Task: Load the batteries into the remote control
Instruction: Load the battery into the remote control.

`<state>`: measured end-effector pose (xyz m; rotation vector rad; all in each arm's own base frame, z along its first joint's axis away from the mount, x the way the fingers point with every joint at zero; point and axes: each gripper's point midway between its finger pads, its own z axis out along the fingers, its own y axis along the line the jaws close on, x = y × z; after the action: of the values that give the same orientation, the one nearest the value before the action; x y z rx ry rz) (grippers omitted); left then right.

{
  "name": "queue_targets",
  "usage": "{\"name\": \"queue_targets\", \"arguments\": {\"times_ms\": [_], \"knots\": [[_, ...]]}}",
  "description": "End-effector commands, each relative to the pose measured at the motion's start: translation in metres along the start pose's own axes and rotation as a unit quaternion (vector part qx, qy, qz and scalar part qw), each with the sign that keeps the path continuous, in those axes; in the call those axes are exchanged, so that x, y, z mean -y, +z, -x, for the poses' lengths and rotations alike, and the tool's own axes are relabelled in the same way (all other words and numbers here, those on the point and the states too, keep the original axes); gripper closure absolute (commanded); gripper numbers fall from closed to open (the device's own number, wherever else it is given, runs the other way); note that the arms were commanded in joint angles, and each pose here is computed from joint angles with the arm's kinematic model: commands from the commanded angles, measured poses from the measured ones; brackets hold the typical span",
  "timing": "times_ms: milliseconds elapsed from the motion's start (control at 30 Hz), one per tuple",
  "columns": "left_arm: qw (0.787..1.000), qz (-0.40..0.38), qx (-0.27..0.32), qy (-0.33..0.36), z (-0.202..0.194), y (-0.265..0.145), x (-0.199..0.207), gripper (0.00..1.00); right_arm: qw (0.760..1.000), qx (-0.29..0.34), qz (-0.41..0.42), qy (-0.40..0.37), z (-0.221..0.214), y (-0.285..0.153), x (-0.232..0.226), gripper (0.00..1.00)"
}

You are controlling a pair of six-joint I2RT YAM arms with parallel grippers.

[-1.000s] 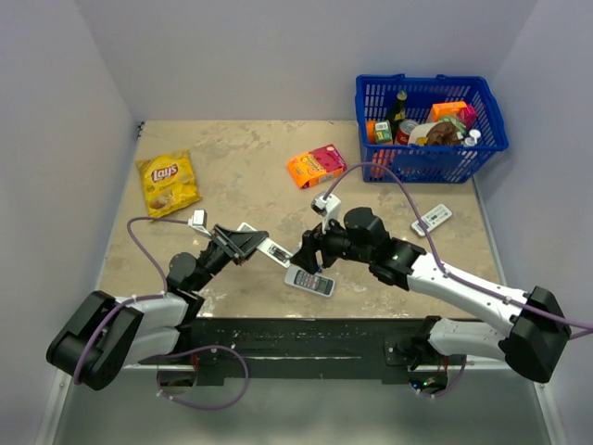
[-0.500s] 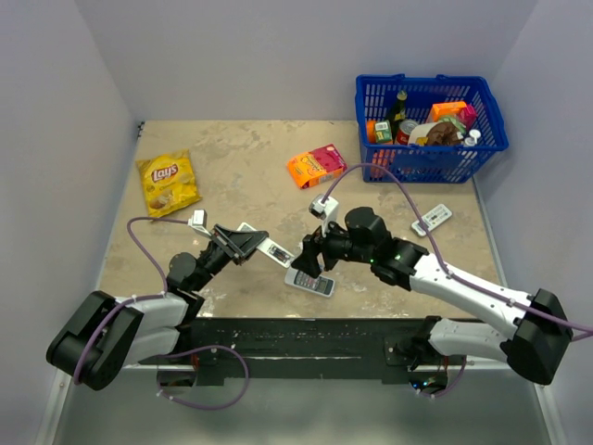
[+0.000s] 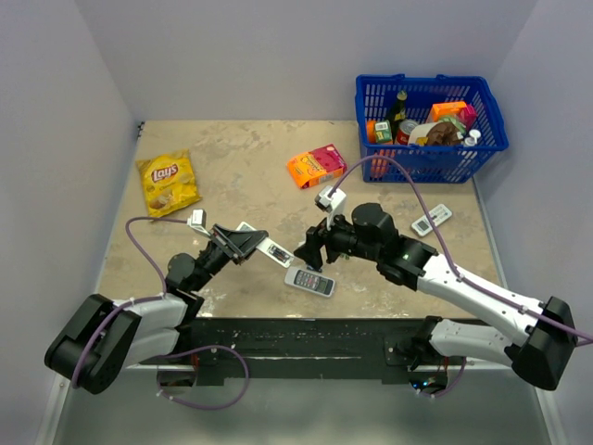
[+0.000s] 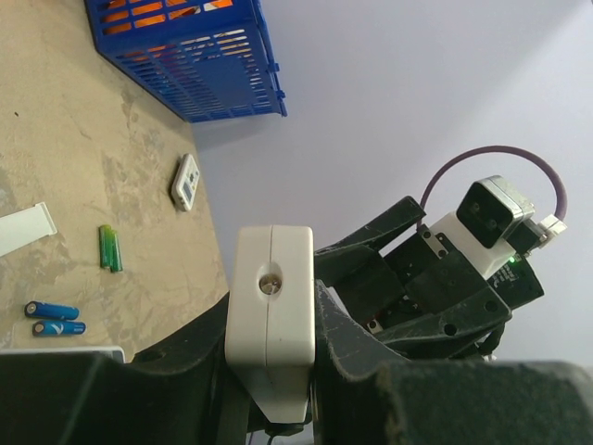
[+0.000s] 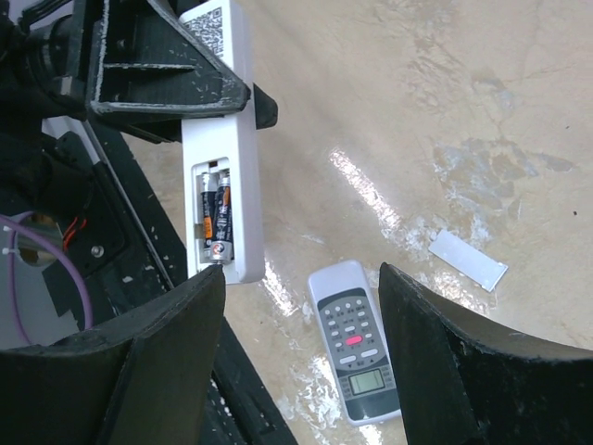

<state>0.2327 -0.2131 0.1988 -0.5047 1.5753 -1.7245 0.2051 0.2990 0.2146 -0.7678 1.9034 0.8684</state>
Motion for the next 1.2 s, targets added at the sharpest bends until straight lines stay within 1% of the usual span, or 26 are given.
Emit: {"name": "queue_targets", "arguments": {"times_ms": [0,233,733,800,933,1167], "knots": [[0.996,-0.085,0.003,0.031,-0.001,-0.008,0.039,1.0,0.999,0.034,-0.005,-0.009,0.027,0.002,0.0,0.3],[0.996,-0.084,0.003,0.032,-0.001,-0.008,0.039,1.0,0.999,0.039,0.003,-0.008,0.031,0.006,-0.003,0.3],[0.996,-0.085,0.005,0.031,0.0,-0.007,0.04,1.0,0.999,0.025,0.039,0.014,0.016,0.013,-0.014,0.3],[0.996,-0.085,0.005,0.031,0.001,-0.006,0.04,1.0,0.998,0.037,0.046,0.014,0.021,0.013,-0.017,0.3],[0.995,-0.089,0.003,0.032,0.0,-0.006,0.043,1.0,0.998,0.034,0.052,0.018,0.018,0.015,-0.018,0.31],[0.996,-0.086,0.005,0.032,0.0,-0.007,0.041,1.0,0.999,0.041,0.026,0.015,0.023,0.011,-0.01,0.31]]}}
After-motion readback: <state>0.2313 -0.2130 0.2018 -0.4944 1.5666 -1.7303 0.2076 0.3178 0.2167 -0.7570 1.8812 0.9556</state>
